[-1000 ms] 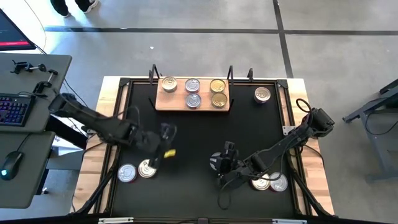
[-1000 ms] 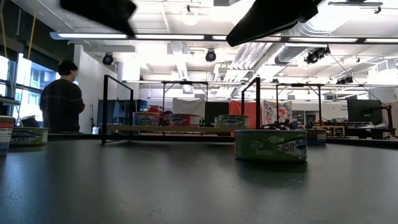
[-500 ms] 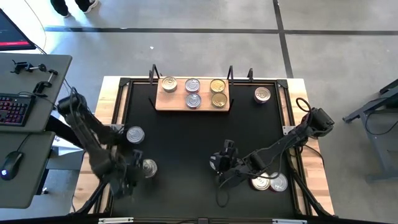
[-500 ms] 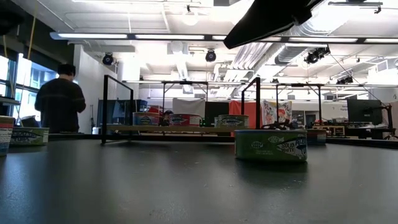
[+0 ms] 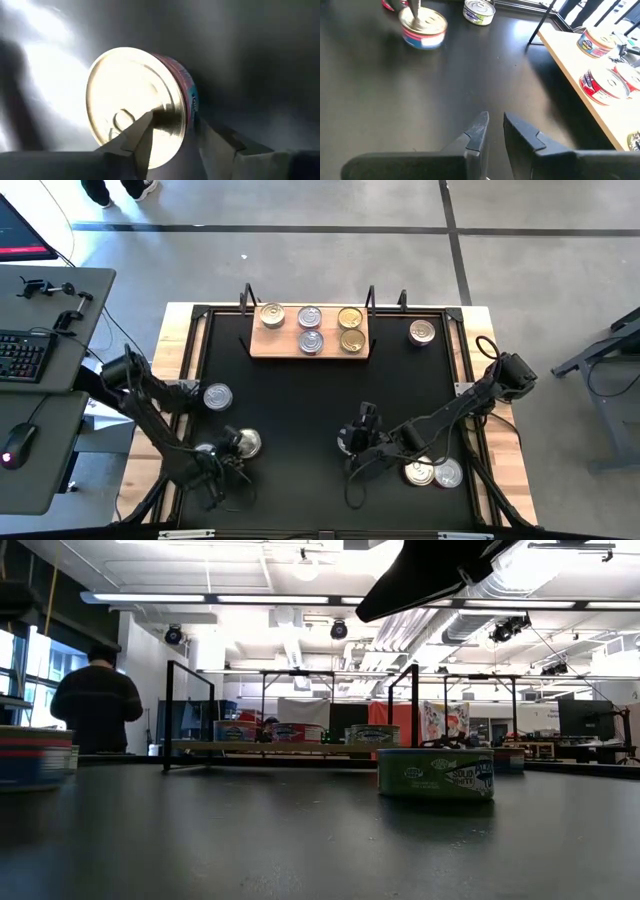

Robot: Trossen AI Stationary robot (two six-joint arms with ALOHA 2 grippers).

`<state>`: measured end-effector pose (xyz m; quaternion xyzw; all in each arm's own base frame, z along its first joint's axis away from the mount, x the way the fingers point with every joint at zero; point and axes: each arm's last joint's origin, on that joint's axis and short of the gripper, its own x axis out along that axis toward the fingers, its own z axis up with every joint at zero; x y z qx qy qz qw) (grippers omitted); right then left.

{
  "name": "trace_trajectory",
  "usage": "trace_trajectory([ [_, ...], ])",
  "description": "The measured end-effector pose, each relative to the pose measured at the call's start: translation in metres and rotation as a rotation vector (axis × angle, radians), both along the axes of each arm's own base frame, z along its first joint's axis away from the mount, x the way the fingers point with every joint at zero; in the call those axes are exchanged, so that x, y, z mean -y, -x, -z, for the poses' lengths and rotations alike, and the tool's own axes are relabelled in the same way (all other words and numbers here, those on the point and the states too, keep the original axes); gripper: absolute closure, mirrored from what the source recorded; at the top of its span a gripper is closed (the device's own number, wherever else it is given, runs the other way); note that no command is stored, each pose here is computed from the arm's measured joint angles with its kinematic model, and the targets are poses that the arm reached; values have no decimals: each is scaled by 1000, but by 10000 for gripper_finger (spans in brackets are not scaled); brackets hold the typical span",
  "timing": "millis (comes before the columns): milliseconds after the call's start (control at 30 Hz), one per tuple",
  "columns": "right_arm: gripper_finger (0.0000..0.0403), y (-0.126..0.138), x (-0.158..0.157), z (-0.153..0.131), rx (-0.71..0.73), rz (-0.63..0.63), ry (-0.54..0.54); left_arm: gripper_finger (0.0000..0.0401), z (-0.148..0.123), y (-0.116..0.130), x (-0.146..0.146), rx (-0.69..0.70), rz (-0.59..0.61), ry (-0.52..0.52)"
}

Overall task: Stack canned seafood by type on shelf
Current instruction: Put the blue tuna can on the shelf aligned with the other blue tuna can

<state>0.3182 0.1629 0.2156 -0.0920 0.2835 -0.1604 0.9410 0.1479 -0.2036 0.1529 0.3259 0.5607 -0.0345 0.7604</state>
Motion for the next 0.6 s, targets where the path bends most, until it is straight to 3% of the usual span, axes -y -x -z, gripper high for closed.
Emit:
trace_trajectory([
  [367, 355, 0, 0, 0, -2, -1, 1, 389, 17, -34, -30, 80, -62, -174],
  [600, 355, 1, 0, 0, -4, 1, -3, 400, 4, -36, -37, 135, -98, -140],
])
